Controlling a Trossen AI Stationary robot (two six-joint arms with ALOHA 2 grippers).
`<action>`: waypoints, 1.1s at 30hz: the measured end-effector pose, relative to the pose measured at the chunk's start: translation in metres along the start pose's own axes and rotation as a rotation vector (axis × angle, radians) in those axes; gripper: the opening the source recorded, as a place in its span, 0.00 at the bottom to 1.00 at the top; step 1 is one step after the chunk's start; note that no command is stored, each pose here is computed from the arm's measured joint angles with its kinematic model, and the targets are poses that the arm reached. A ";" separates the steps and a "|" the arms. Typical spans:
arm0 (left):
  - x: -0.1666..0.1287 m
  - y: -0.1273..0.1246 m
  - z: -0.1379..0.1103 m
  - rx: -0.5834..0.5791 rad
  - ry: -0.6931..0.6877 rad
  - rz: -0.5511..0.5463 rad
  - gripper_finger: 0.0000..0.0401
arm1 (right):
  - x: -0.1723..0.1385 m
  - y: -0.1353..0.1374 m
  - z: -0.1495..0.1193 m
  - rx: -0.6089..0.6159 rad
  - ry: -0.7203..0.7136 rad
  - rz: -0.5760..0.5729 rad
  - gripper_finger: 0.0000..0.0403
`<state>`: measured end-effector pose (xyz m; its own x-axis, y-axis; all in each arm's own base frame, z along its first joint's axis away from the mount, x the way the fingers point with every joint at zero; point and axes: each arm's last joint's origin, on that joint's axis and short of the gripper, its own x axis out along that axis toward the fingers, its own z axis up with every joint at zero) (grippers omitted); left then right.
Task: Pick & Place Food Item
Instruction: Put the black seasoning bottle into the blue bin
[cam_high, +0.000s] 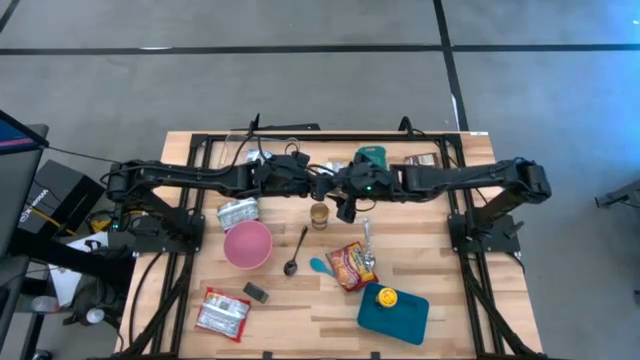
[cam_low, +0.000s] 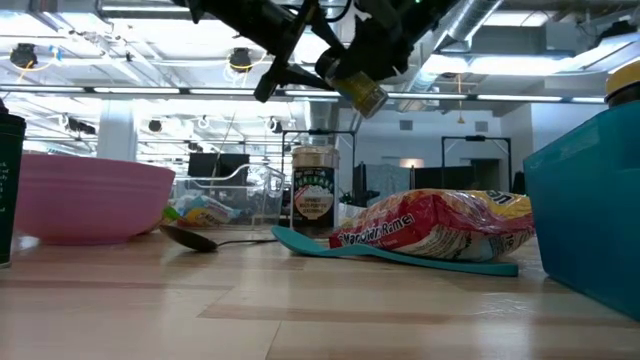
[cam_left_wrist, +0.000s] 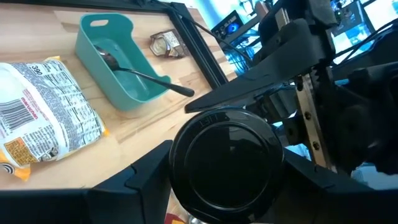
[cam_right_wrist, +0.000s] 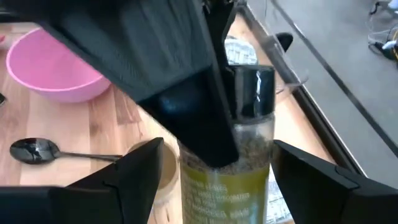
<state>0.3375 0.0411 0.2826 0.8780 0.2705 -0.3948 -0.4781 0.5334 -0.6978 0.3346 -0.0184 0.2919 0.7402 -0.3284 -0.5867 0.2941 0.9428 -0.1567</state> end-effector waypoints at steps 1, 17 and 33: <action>0.000 0.000 0.000 0.000 0.001 0.002 0.52 | 0.001 0.000 0.000 -0.004 0.014 -0.001 0.71; 0.000 0.001 -0.001 0.002 0.006 0.008 0.52 | -0.003 -0.002 0.001 -0.001 0.045 0.005 0.70; 0.000 0.001 -0.001 0.003 0.010 0.011 0.54 | 0.003 0.000 -0.002 0.043 0.065 0.035 0.38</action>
<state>0.3367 0.0407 0.2811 0.8725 0.2681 -0.4085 -0.4876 0.5328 -0.6916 0.3358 -0.0197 0.2887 0.7101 -0.2895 -0.6419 0.2951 0.9500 -0.1020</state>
